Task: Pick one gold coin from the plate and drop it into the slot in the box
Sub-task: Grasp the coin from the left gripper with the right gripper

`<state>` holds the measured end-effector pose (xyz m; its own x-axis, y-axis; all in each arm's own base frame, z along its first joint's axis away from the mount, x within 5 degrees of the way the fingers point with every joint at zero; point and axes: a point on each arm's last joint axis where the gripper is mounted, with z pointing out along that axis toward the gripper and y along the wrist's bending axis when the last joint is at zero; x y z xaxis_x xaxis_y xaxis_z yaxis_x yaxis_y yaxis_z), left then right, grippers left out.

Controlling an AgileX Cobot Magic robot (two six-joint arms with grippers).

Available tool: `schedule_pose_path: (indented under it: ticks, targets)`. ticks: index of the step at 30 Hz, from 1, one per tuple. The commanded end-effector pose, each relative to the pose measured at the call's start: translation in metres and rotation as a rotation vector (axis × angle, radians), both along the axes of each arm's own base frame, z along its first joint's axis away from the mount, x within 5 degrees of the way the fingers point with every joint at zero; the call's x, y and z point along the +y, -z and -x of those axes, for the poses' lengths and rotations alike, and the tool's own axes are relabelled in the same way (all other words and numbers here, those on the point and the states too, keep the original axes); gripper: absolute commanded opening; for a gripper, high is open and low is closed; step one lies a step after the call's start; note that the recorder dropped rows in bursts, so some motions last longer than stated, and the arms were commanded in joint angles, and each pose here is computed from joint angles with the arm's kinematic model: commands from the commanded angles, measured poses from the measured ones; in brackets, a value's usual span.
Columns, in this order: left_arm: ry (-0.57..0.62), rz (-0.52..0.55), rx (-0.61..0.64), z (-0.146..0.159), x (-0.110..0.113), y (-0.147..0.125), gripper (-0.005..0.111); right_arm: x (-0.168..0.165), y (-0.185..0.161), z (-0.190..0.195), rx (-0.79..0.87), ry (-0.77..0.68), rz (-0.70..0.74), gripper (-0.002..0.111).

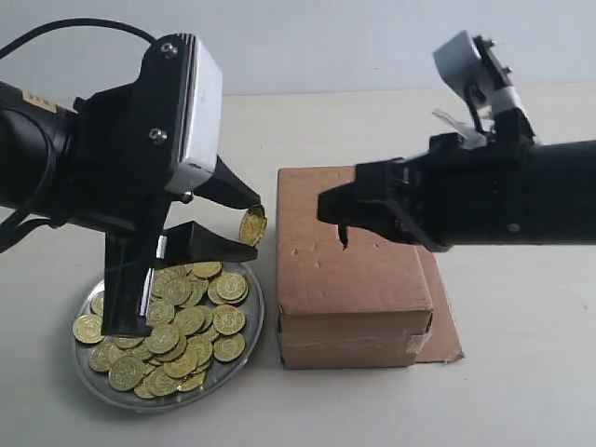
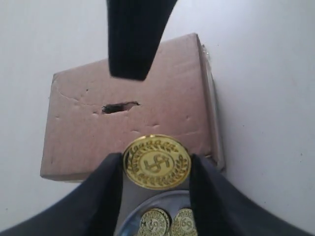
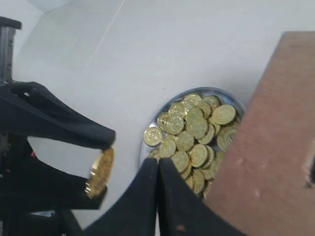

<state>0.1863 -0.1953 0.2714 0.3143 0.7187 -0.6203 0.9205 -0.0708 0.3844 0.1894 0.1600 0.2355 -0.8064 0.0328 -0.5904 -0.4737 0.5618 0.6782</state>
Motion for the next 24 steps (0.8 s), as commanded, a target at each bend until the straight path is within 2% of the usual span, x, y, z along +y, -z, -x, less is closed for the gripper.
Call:
schedule_pose_path:
  ticks: [1,3,5,6,8,10,11,14,24]
  targets:
    - [-0.058,-0.054,-0.014,-0.002,0.004,0.001,0.022,0.022,-0.019,-0.008,-0.023,0.011,-0.016,0.0]
    - [-0.111,-0.148,-0.04,-0.006,0.012,0.006,0.022,0.027,-0.024,-0.009,-0.02,0.019,0.008,0.0]
    - [-0.142,-0.16,-0.054,-0.009,0.013,0.006,0.022,0.027,-0.026,-0.01,-0.007,0.03,0.019,0.005]
    - [-0.176,-0.13,-0.061,-0.011,0.012,0.004,0.022,0.027,-0.025,-0.01,0.006,0.037,0.014,0.014]
    - [-0.194,-0.101,-0.059,-0.013,0.011,0.003,0.022,0.028,-0.023,-0.01,0.02,0.034,0.014,0.025]
    - [-0.185,-0.099,-0.051,-0.011,0.008,0.004,0.022,0.03,-0.019,-0.011,0.045,0.026,0.016,0.037]
    - [-0.164,-0.101,-0.054,-0.008,0.004,0.005,0.022,0.032,-0.013,-0.013,0.081,0.024,0.02,0.048]
    - [-0.135,-0.097,-0.067,-0.003,-0.001,0.004,0.022,0.037,-0.005,-0.016,0.113,0.002,0.027,0.058]
    - [-0.133,-0.089,-0.106,-0.004,-0.005,0.004,0.022,0.048,-0.006,-0.024,0.141,-0.04,-0.007,0.057]
